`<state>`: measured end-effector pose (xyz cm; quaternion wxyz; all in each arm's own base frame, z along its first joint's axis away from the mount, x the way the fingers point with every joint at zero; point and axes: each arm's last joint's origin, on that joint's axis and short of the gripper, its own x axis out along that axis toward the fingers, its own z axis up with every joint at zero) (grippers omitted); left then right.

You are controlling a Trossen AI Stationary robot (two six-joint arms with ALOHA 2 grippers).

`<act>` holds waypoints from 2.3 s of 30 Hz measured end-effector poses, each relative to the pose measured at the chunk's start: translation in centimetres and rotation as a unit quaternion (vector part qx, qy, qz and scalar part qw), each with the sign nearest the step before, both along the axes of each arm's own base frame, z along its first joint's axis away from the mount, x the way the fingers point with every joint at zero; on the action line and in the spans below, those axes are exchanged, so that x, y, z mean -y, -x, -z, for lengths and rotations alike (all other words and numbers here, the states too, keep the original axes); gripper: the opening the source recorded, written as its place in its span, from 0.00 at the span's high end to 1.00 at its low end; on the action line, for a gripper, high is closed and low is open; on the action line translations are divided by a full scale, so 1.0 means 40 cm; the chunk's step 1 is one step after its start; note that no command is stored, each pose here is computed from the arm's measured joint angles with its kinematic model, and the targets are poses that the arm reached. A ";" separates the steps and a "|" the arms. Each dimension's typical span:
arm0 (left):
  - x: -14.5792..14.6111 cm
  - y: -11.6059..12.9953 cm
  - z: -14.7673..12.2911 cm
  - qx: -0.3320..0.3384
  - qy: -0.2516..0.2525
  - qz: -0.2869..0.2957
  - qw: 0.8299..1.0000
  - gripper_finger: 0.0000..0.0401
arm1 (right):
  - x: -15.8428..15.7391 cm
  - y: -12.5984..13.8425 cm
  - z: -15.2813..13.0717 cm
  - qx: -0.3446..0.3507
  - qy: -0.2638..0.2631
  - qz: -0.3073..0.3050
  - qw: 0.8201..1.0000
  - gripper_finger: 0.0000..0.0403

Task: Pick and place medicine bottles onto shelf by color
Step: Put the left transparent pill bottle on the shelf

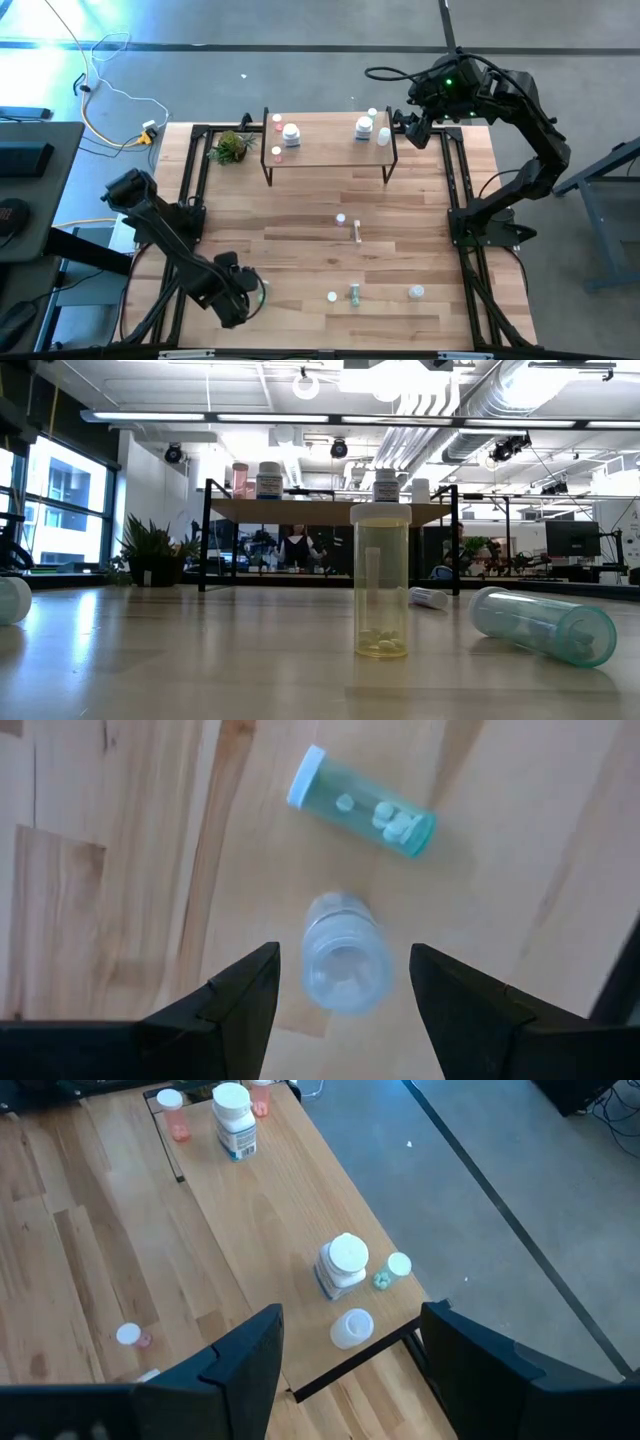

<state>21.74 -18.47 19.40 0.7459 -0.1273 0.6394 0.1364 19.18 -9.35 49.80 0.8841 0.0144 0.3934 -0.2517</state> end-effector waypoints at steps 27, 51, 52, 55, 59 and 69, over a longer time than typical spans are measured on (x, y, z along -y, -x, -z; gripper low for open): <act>0.005 -0.035 0.016 -0.019 0.014 -0.053 0.998 0.67 | -0.001 0.001 0.001 -0.006 0.002 -0.004 1.000 0.44; -0.390 -0.171 -0.274 0.082 -0.091 0.027 0.992 0.66 | -0.001 0.001 0.001 -0.009 0.005 -0.009 1.000 0.44; -0.412 -0.174 -0.283 0.082 -0.102 0.035 0.991 0.66 | -0.001 0.001 0.001 -0.009 0.005 -0.009 1.000 0.44; -0.480 -0.178 -0.310 0.081 -0.134 0.054 0.986 0.66 | -0.001 0.001 0.001 -0.009 0.005 -0.009 1.000 0.44; -0.575 -0.176 -0.351 0.082 -0.168 0.075 0.980 0.66 | 0.000 0.001 0.001 -0.007 0.004 -0.007 1.000 0.44; -0.776 -0.121 -0.438 0.073 -0.244 0.070 0.964 0.66 | 0.000 0.001 0.001 0.011 -0.020 0.023 0.999 0.44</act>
